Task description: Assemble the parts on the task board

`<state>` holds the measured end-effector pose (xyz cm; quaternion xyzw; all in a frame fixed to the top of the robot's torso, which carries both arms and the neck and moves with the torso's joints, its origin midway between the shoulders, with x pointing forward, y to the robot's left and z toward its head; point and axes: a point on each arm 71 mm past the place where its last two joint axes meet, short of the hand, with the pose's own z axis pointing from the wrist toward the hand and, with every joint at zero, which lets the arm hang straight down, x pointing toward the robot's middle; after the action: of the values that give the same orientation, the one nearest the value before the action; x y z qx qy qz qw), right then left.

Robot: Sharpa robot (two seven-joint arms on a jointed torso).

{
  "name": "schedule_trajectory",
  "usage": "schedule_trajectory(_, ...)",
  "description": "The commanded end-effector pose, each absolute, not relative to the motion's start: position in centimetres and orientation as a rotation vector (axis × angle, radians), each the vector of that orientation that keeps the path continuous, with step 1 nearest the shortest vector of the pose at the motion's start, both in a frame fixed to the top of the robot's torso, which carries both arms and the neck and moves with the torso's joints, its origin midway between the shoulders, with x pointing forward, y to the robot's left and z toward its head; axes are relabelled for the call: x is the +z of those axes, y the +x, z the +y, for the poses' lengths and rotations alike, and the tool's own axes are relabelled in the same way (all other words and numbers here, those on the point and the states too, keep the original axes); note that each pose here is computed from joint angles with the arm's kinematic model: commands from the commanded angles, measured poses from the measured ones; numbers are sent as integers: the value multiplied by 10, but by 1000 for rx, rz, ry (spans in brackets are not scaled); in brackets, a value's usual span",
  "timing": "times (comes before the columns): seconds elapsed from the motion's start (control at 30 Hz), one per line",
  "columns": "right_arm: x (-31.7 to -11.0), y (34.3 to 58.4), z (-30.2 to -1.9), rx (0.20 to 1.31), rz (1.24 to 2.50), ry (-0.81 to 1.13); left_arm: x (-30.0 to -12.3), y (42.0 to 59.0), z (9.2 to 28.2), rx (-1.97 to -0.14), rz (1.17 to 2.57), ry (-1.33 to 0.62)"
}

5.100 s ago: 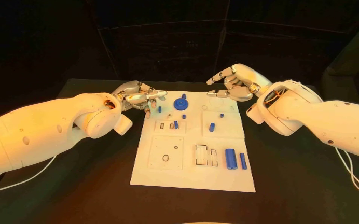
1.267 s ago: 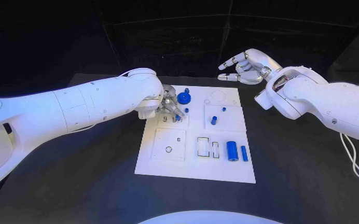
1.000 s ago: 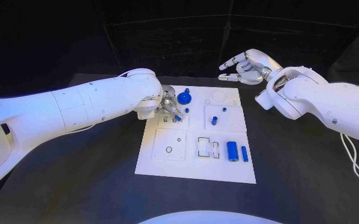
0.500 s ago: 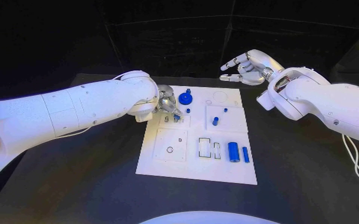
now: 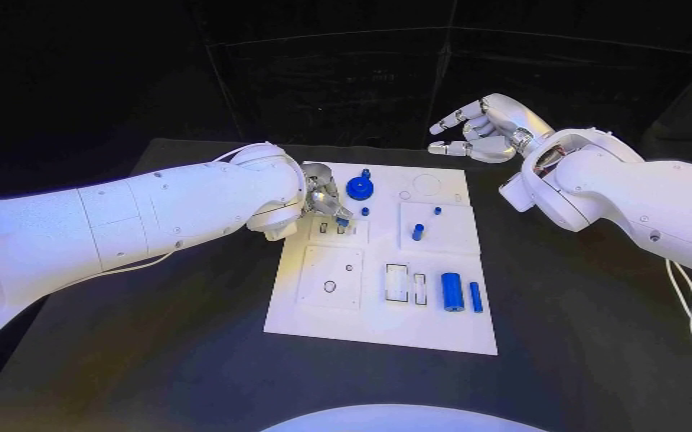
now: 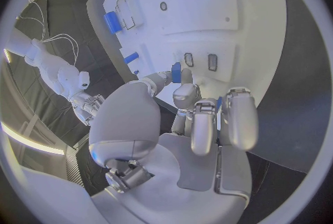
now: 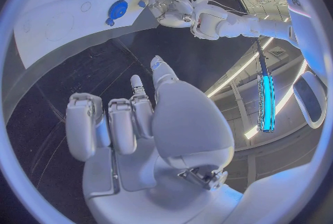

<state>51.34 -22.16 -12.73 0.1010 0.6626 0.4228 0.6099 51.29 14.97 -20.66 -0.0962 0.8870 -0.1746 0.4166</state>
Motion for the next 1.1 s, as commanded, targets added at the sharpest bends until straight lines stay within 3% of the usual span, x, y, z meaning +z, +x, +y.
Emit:
schedule_trajectory(0.03,-126,513,-221,984,1530,229,-208,514,151,-401,2179,-243)
schedule_trajectory(1.1,-126,514,-220,985,1537,228,-221,507,158,-326,2249,-170)
